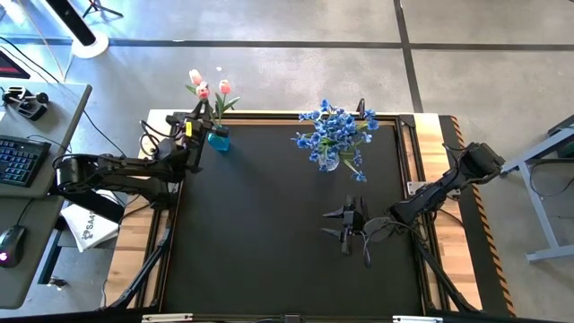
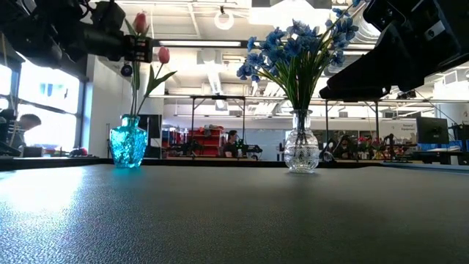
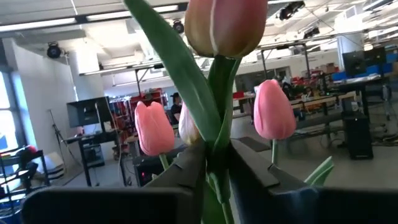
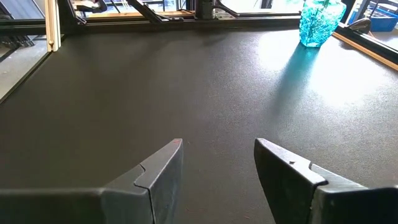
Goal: Sort flowers into vase by color
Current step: Put the pink flower into the blue vase
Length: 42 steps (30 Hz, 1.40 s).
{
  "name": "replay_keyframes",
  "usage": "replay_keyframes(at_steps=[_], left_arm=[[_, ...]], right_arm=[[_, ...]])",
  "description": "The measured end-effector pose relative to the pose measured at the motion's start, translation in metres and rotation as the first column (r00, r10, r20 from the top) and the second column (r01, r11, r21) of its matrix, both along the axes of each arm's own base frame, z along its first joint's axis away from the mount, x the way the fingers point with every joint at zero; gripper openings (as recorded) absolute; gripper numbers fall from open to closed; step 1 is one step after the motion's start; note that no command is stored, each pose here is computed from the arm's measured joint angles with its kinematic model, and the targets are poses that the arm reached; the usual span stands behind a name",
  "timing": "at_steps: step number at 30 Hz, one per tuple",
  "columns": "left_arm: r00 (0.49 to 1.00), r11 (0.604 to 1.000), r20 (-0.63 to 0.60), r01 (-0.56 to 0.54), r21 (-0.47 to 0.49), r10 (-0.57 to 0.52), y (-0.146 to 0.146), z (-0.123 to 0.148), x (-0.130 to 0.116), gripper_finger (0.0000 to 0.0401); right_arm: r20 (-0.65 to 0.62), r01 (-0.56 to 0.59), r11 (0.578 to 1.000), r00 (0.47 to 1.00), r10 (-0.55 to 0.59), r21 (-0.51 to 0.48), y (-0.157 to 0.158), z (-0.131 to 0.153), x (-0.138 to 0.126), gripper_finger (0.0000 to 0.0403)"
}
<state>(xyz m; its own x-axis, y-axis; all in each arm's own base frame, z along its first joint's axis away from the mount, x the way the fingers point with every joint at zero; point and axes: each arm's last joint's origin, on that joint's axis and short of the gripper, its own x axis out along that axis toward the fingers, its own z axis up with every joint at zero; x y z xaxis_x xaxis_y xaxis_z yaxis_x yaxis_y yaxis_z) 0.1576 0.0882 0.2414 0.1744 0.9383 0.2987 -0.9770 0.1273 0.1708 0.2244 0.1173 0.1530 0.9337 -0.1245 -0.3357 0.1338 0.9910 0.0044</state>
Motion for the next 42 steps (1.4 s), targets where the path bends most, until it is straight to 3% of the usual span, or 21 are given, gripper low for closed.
replay_keyframes(at_steps=[17,25,34,42], left_arm=[[0.995,0.994,-0.022,-0.098,-0.056,0.097,-0.001,-0.003,-0.001,0.013],[0.957,0.968,-0.21,-0.228,-0.106,0.202,-0.007,0.013,0.013,0.0148],[0.935,0.963,-0.309,-0.226,-0.146,0.173,-0.013,0.047,0.038,0.018],[0.933,0.953,-0.328,-0.221,-0.205,0.146,-0.011,0.047,0.046,0.0222]], right_arm=[[0.0,0.0,1.0,1.0,0.0,-0.001,0.0,0.0,0.0,0.0194],[0.0,0.0,1.0,1.0,0.0,-0.001,0.0,0.0,0.0,0.0194],[0.0,0.0,1.0,1.0,0.0,0.0,0.0,0.0,0.0,0.0194],[0.0,0.0,1.0,1.0,0.0,0.0,0.0,0.0,0.0,0.0194]])
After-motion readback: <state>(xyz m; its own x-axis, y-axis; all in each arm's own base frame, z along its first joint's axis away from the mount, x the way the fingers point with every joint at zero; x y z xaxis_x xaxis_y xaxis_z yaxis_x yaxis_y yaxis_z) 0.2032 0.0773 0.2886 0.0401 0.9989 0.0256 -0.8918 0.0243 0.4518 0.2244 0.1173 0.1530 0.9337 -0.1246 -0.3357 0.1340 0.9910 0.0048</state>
